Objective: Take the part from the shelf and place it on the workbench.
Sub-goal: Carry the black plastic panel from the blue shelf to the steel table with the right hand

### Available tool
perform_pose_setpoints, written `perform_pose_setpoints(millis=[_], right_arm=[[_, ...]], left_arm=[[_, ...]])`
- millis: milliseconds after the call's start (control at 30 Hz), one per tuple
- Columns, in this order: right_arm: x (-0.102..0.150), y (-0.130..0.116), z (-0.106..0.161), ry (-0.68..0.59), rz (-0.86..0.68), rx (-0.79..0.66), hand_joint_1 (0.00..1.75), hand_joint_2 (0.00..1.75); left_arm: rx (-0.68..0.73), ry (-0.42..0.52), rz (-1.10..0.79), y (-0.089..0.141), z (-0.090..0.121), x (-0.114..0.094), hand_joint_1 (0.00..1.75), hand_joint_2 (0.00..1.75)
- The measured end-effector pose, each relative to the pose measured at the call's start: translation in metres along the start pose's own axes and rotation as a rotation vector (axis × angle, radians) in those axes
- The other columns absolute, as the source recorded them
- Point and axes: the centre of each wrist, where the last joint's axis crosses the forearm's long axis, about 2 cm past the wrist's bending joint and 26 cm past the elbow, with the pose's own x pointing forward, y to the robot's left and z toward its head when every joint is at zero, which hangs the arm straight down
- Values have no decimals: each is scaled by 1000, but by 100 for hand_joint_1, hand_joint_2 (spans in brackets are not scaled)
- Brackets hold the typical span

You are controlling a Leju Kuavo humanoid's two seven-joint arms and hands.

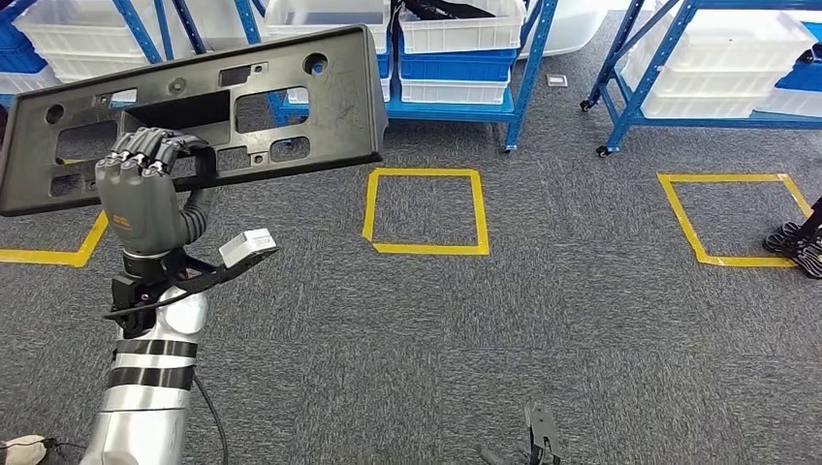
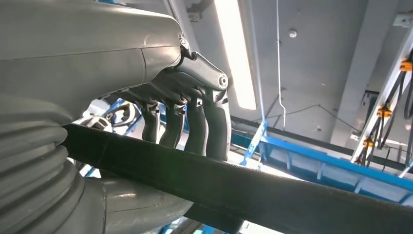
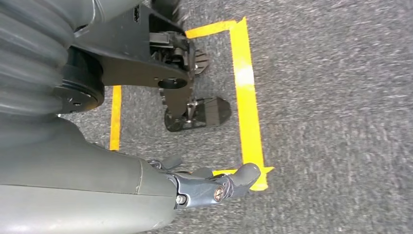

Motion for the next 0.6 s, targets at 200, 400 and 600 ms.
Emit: perform_pose_setpoints(millis=[200,400,600], right_arm=[[-2,0,1,5,0,0,0,175],[-3,0,1,9,1,0,0,175],[1,0,0,1,0,0,0,0]], left_arm=[[3,1,5,-1,-3,0,175,175],[-5,4,8,-2,-1,0,175,175],[-7,6,10,-3,0,0,175,175]])
